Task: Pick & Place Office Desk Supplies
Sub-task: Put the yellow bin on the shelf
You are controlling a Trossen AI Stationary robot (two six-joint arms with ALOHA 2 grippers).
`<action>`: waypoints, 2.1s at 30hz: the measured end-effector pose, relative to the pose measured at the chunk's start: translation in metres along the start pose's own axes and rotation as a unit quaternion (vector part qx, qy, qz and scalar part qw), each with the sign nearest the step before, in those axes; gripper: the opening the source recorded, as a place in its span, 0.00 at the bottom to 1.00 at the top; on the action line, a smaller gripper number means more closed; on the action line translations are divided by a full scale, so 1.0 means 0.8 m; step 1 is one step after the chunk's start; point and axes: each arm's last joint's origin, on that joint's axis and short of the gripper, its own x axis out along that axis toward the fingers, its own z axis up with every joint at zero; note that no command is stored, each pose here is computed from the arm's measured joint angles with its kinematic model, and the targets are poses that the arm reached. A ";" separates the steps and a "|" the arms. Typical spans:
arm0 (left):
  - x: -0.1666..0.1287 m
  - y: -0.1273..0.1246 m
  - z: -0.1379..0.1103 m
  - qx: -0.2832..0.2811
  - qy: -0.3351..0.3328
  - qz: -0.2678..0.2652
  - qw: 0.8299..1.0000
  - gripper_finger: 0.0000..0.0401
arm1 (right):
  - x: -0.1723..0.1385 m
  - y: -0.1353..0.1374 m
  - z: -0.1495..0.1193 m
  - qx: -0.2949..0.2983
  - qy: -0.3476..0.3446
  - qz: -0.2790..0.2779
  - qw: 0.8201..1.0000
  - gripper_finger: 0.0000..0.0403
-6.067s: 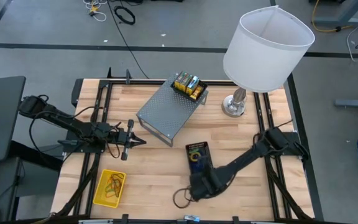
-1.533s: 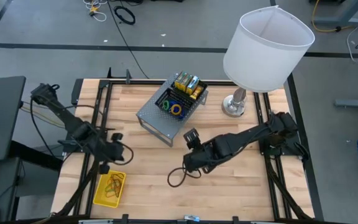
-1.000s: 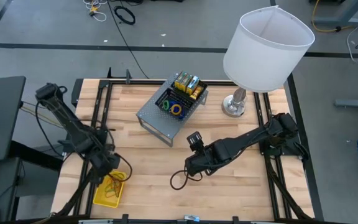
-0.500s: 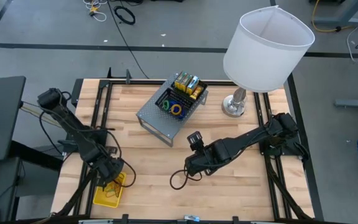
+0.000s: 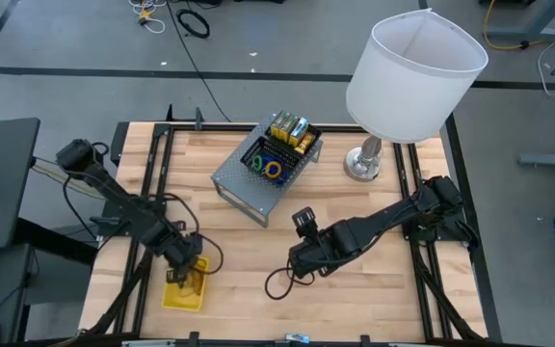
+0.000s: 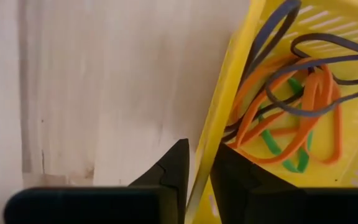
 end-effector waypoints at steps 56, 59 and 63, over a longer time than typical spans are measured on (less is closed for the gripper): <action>-0.068 0.060 0.008 0.206 -0.615 -0.089 0.756 0.15 | 0.066 0.013 0.121 0.016 -0.388 0.103 0.916 0.48; -0.060 0.067 -0.002 0.204 -0.631 -0.079 0.744 0.15 | 0.086 -0.002 0.123 0.049 -0.397 0.135 0.906 0.48; -0.054 0.075 -0.008 0.192 -0.643 -0.054 0.739 0.15 | 0.111 -0.012 0.137 0.066 -0.399 0.156 0.901 0.48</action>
